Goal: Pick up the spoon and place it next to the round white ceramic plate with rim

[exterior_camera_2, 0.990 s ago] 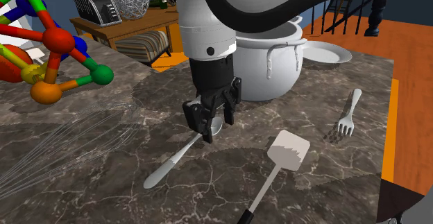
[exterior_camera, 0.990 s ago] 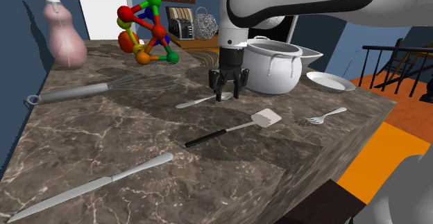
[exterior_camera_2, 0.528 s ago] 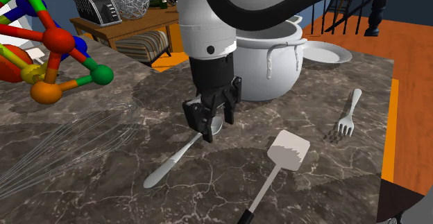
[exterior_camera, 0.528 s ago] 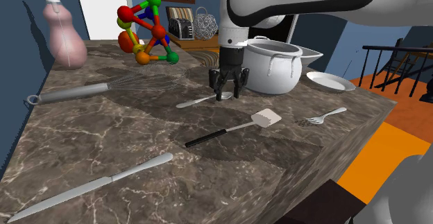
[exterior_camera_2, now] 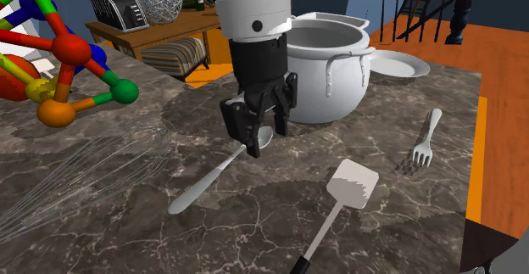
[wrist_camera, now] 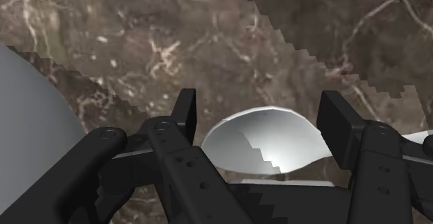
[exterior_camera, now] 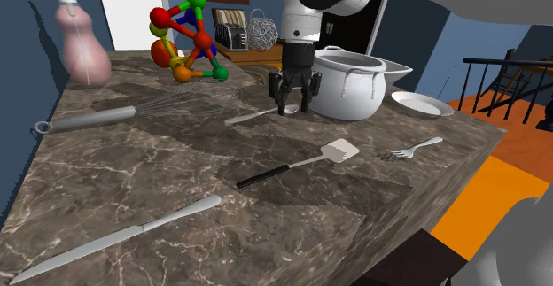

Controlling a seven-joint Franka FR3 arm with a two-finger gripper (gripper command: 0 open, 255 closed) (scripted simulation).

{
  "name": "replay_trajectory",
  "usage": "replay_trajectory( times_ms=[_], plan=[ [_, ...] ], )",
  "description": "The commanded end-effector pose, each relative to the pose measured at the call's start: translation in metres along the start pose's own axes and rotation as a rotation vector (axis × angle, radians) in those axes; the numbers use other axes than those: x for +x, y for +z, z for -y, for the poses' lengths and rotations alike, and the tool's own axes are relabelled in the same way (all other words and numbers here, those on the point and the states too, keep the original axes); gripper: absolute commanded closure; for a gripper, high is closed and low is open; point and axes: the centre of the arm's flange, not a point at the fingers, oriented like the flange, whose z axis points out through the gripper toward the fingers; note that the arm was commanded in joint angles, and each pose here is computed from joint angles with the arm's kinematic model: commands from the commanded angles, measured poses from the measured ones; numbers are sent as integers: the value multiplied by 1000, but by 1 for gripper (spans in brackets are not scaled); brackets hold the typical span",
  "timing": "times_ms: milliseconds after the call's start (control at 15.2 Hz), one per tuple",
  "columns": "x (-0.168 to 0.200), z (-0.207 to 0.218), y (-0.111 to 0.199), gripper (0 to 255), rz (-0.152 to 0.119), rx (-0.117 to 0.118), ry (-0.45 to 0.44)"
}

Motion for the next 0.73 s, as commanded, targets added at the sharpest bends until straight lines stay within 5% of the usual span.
replay_trajectory(
  times_ms=[0, 660],
  plan=[
    [-1, 1, -11, 255, 0, 0, 0],
    [-18, -21, -51, 255, 0, 0, 0]
  ],
)
